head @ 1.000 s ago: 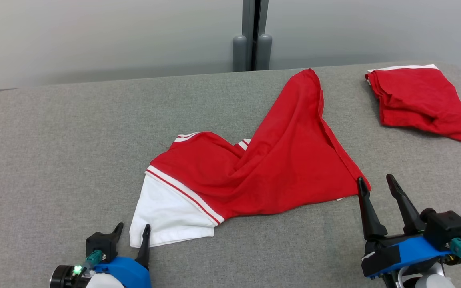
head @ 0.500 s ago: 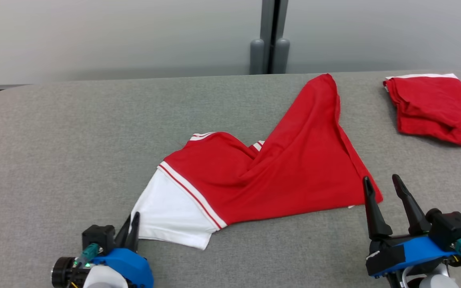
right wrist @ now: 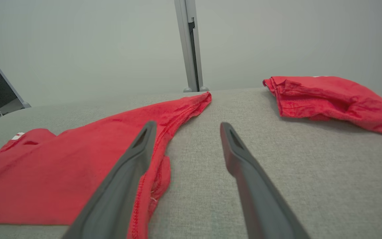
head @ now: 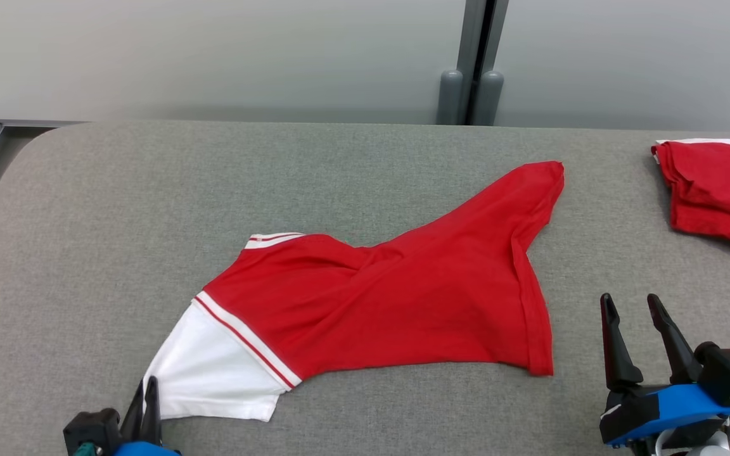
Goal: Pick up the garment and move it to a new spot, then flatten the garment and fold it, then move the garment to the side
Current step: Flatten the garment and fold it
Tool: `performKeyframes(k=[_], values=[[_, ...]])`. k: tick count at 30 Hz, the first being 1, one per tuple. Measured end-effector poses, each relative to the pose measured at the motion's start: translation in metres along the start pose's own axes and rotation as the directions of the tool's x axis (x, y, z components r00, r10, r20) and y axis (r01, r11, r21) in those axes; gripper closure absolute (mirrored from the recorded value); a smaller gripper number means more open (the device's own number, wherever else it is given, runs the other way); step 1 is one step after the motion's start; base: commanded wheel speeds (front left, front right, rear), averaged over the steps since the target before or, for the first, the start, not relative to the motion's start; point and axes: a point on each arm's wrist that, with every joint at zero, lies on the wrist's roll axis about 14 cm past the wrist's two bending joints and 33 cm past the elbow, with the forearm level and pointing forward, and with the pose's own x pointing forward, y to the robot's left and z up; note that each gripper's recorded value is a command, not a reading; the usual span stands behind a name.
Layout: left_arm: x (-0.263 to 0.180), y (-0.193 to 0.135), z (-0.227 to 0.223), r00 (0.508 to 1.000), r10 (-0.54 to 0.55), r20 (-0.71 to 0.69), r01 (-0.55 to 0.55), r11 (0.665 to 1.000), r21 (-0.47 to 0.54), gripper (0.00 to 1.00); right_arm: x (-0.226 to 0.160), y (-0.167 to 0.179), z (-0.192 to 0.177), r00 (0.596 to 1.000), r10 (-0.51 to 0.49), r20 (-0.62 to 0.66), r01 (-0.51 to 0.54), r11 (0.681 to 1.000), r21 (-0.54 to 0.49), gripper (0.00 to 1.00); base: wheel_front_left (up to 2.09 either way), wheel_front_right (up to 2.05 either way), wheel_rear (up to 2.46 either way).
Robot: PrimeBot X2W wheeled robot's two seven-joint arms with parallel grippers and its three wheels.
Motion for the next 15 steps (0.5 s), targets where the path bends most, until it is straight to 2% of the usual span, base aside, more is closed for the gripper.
performKeyframes(k=[2, 3, 4, 5, 15], values=[[-0.005, 0.000, -0.004, 1.000, 0.008, -0.010, -0.008, 1.000, -0.007, 1.00, 0.001, 0.000, -0.002, 1.000, 0.000, -0.007, 0.000, 1.000, -0.001, 0.00, 0.00, 0.00, 0.00], [-0.007, -0.001, -0.004, 1.000, 0.010, -0.009, -0.010, 1.000, -0.011, 0.80, 0.001, 0.001, -0.003, 1.000, 0.003, -0.011, -0.003, 1.000, 0.000, 0.00, 0.00, 0.00, 0.00], [-0.007, -0.003, -0.002, 1.000, 0.006, -0.002, -0.006, 1.000, -0.012, 0.27, 0.002, 0.002, -0.005, 1.000, 0.005, -0.015, -0.005, 1.000, 0.000, 0.00, 0.00, 0.00, 0.00], [-0.007, -0.004, 0.002, 1.000, 0.004, 0.014, -0.004, 1.000, -0.011, 0.00, 0.002, 0.002, -0.006, 1.000, 0.007, -0.018, -0.007, 1.000, 0.000, 0.00, 0.00, 0.00, 0.00], [0.001, -0.029, 0.082, 0.962, -0.045, 0.270, 0.047, 0.999, -0.003, 0.00, -0.004, 0.007, -0.004, 1.000, 0.019, -0.014, -0.019, 1.000, -0.004, 0.00, 0.00, 0.00, 0.00]])
